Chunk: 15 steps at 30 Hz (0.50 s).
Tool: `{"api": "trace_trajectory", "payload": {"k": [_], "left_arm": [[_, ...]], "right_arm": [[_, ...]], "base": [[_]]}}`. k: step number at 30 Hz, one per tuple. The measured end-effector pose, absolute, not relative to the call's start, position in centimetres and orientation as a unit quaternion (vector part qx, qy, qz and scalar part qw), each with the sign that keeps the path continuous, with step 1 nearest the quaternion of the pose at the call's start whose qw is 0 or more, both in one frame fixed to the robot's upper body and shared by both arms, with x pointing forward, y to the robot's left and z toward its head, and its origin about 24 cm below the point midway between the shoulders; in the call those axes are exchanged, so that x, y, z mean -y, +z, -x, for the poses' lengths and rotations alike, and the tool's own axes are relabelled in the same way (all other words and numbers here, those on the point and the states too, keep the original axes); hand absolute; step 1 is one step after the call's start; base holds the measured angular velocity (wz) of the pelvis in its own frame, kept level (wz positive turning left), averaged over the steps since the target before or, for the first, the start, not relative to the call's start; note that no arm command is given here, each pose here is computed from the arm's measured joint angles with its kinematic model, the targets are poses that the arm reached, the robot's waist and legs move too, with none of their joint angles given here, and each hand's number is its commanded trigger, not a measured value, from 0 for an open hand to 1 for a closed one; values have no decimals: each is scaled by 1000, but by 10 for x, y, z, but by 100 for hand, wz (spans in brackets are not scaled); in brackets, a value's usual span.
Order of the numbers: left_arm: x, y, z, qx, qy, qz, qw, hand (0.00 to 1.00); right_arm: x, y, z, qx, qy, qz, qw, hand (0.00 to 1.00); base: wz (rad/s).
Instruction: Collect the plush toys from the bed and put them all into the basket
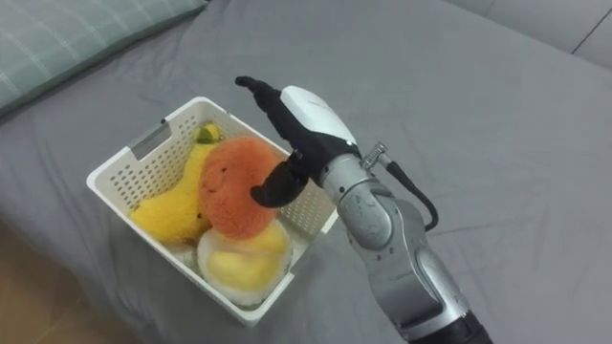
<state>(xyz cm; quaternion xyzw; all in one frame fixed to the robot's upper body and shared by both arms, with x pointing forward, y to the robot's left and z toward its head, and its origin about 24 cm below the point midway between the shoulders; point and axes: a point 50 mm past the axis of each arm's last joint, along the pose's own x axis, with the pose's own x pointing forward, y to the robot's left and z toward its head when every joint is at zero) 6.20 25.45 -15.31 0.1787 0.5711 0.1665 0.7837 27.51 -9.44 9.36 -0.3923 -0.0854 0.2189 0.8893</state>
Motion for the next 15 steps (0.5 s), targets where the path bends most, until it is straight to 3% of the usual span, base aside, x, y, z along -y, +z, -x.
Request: {"api": "trace_trajectory", "payload": {"k": [15], "left_arm": [[-253,-154,-59,-567,179,-153,789,0]], "right_arm": [[161,76,-265,39,85,376,922,0]], "base": [[-15]]}}
